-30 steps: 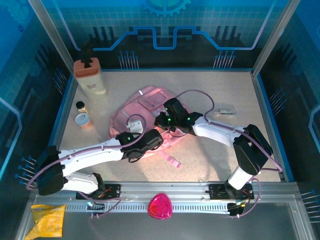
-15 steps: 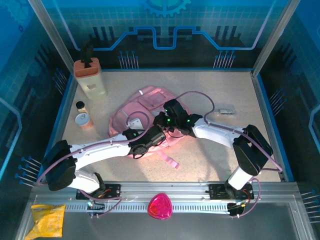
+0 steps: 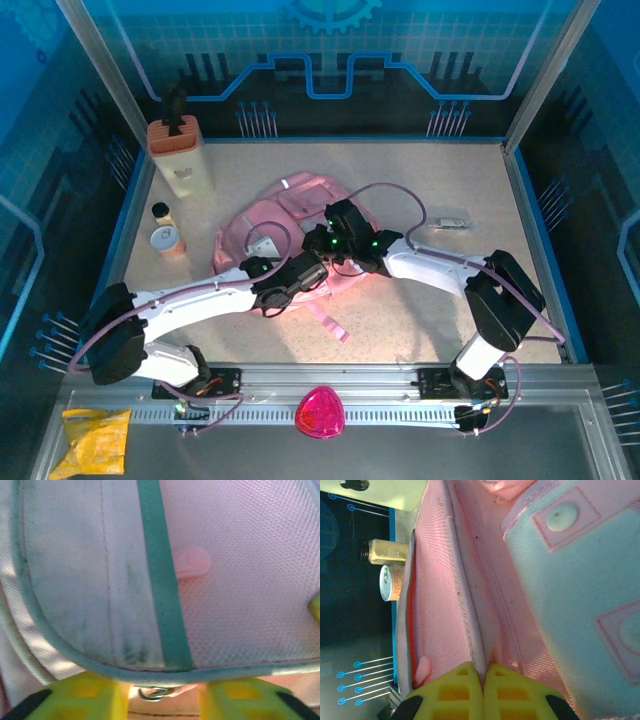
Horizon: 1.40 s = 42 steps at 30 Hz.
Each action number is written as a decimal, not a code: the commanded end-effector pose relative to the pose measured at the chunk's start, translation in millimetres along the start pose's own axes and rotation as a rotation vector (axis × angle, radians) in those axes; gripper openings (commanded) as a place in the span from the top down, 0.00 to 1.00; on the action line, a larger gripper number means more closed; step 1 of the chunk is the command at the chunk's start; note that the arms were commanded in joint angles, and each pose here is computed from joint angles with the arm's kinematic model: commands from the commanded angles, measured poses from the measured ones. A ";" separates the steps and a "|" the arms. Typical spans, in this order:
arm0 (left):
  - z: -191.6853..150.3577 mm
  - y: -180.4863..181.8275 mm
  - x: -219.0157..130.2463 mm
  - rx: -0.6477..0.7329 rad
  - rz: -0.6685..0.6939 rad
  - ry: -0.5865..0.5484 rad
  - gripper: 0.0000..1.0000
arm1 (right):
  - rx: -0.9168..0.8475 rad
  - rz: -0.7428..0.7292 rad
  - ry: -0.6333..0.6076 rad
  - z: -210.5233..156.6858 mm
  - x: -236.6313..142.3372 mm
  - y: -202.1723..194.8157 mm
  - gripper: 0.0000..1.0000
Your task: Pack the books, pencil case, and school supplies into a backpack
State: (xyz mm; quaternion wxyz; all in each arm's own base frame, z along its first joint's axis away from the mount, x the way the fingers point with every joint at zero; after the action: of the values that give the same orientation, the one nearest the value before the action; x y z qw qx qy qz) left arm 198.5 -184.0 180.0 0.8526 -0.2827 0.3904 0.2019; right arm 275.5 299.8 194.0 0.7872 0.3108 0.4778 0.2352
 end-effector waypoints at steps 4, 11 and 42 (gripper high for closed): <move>11.3 12.8 2.4 -0.012 0.029 -0.039 0.76 | -0.031 0.123 -0.010 4.9 -8.4 29.0 1.00; 12.2 4.2 6.3 -0.004 0.048 -0.049 0.63 | -0.034 0.127 -0.012 5.0 -10.0 30.6 1.00; 37.3 31.9 -33.8 0.542 -0.124 0.142 0.59 | -0.064 0.104 -0.021 10.7 -12.4 30.8 1.00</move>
State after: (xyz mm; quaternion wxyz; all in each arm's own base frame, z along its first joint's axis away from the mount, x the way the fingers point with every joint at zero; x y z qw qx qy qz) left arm 182.5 -139.3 214.8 0.8837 -0.1169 0.4510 0.0456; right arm 275.3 301.6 197.4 0.7856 0.3061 0.4782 0.2460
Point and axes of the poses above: each hand's point on the last joint's axis, 136 mm out from that joint toward the fingers, its own x axis out along the fingers, its own y axis along the line the jaws close on, z = x × y, the point moved 8 cm from there along -x, back along the fingers, and after that the axes turned 5 degrees about -x, right-handed, at the moved point
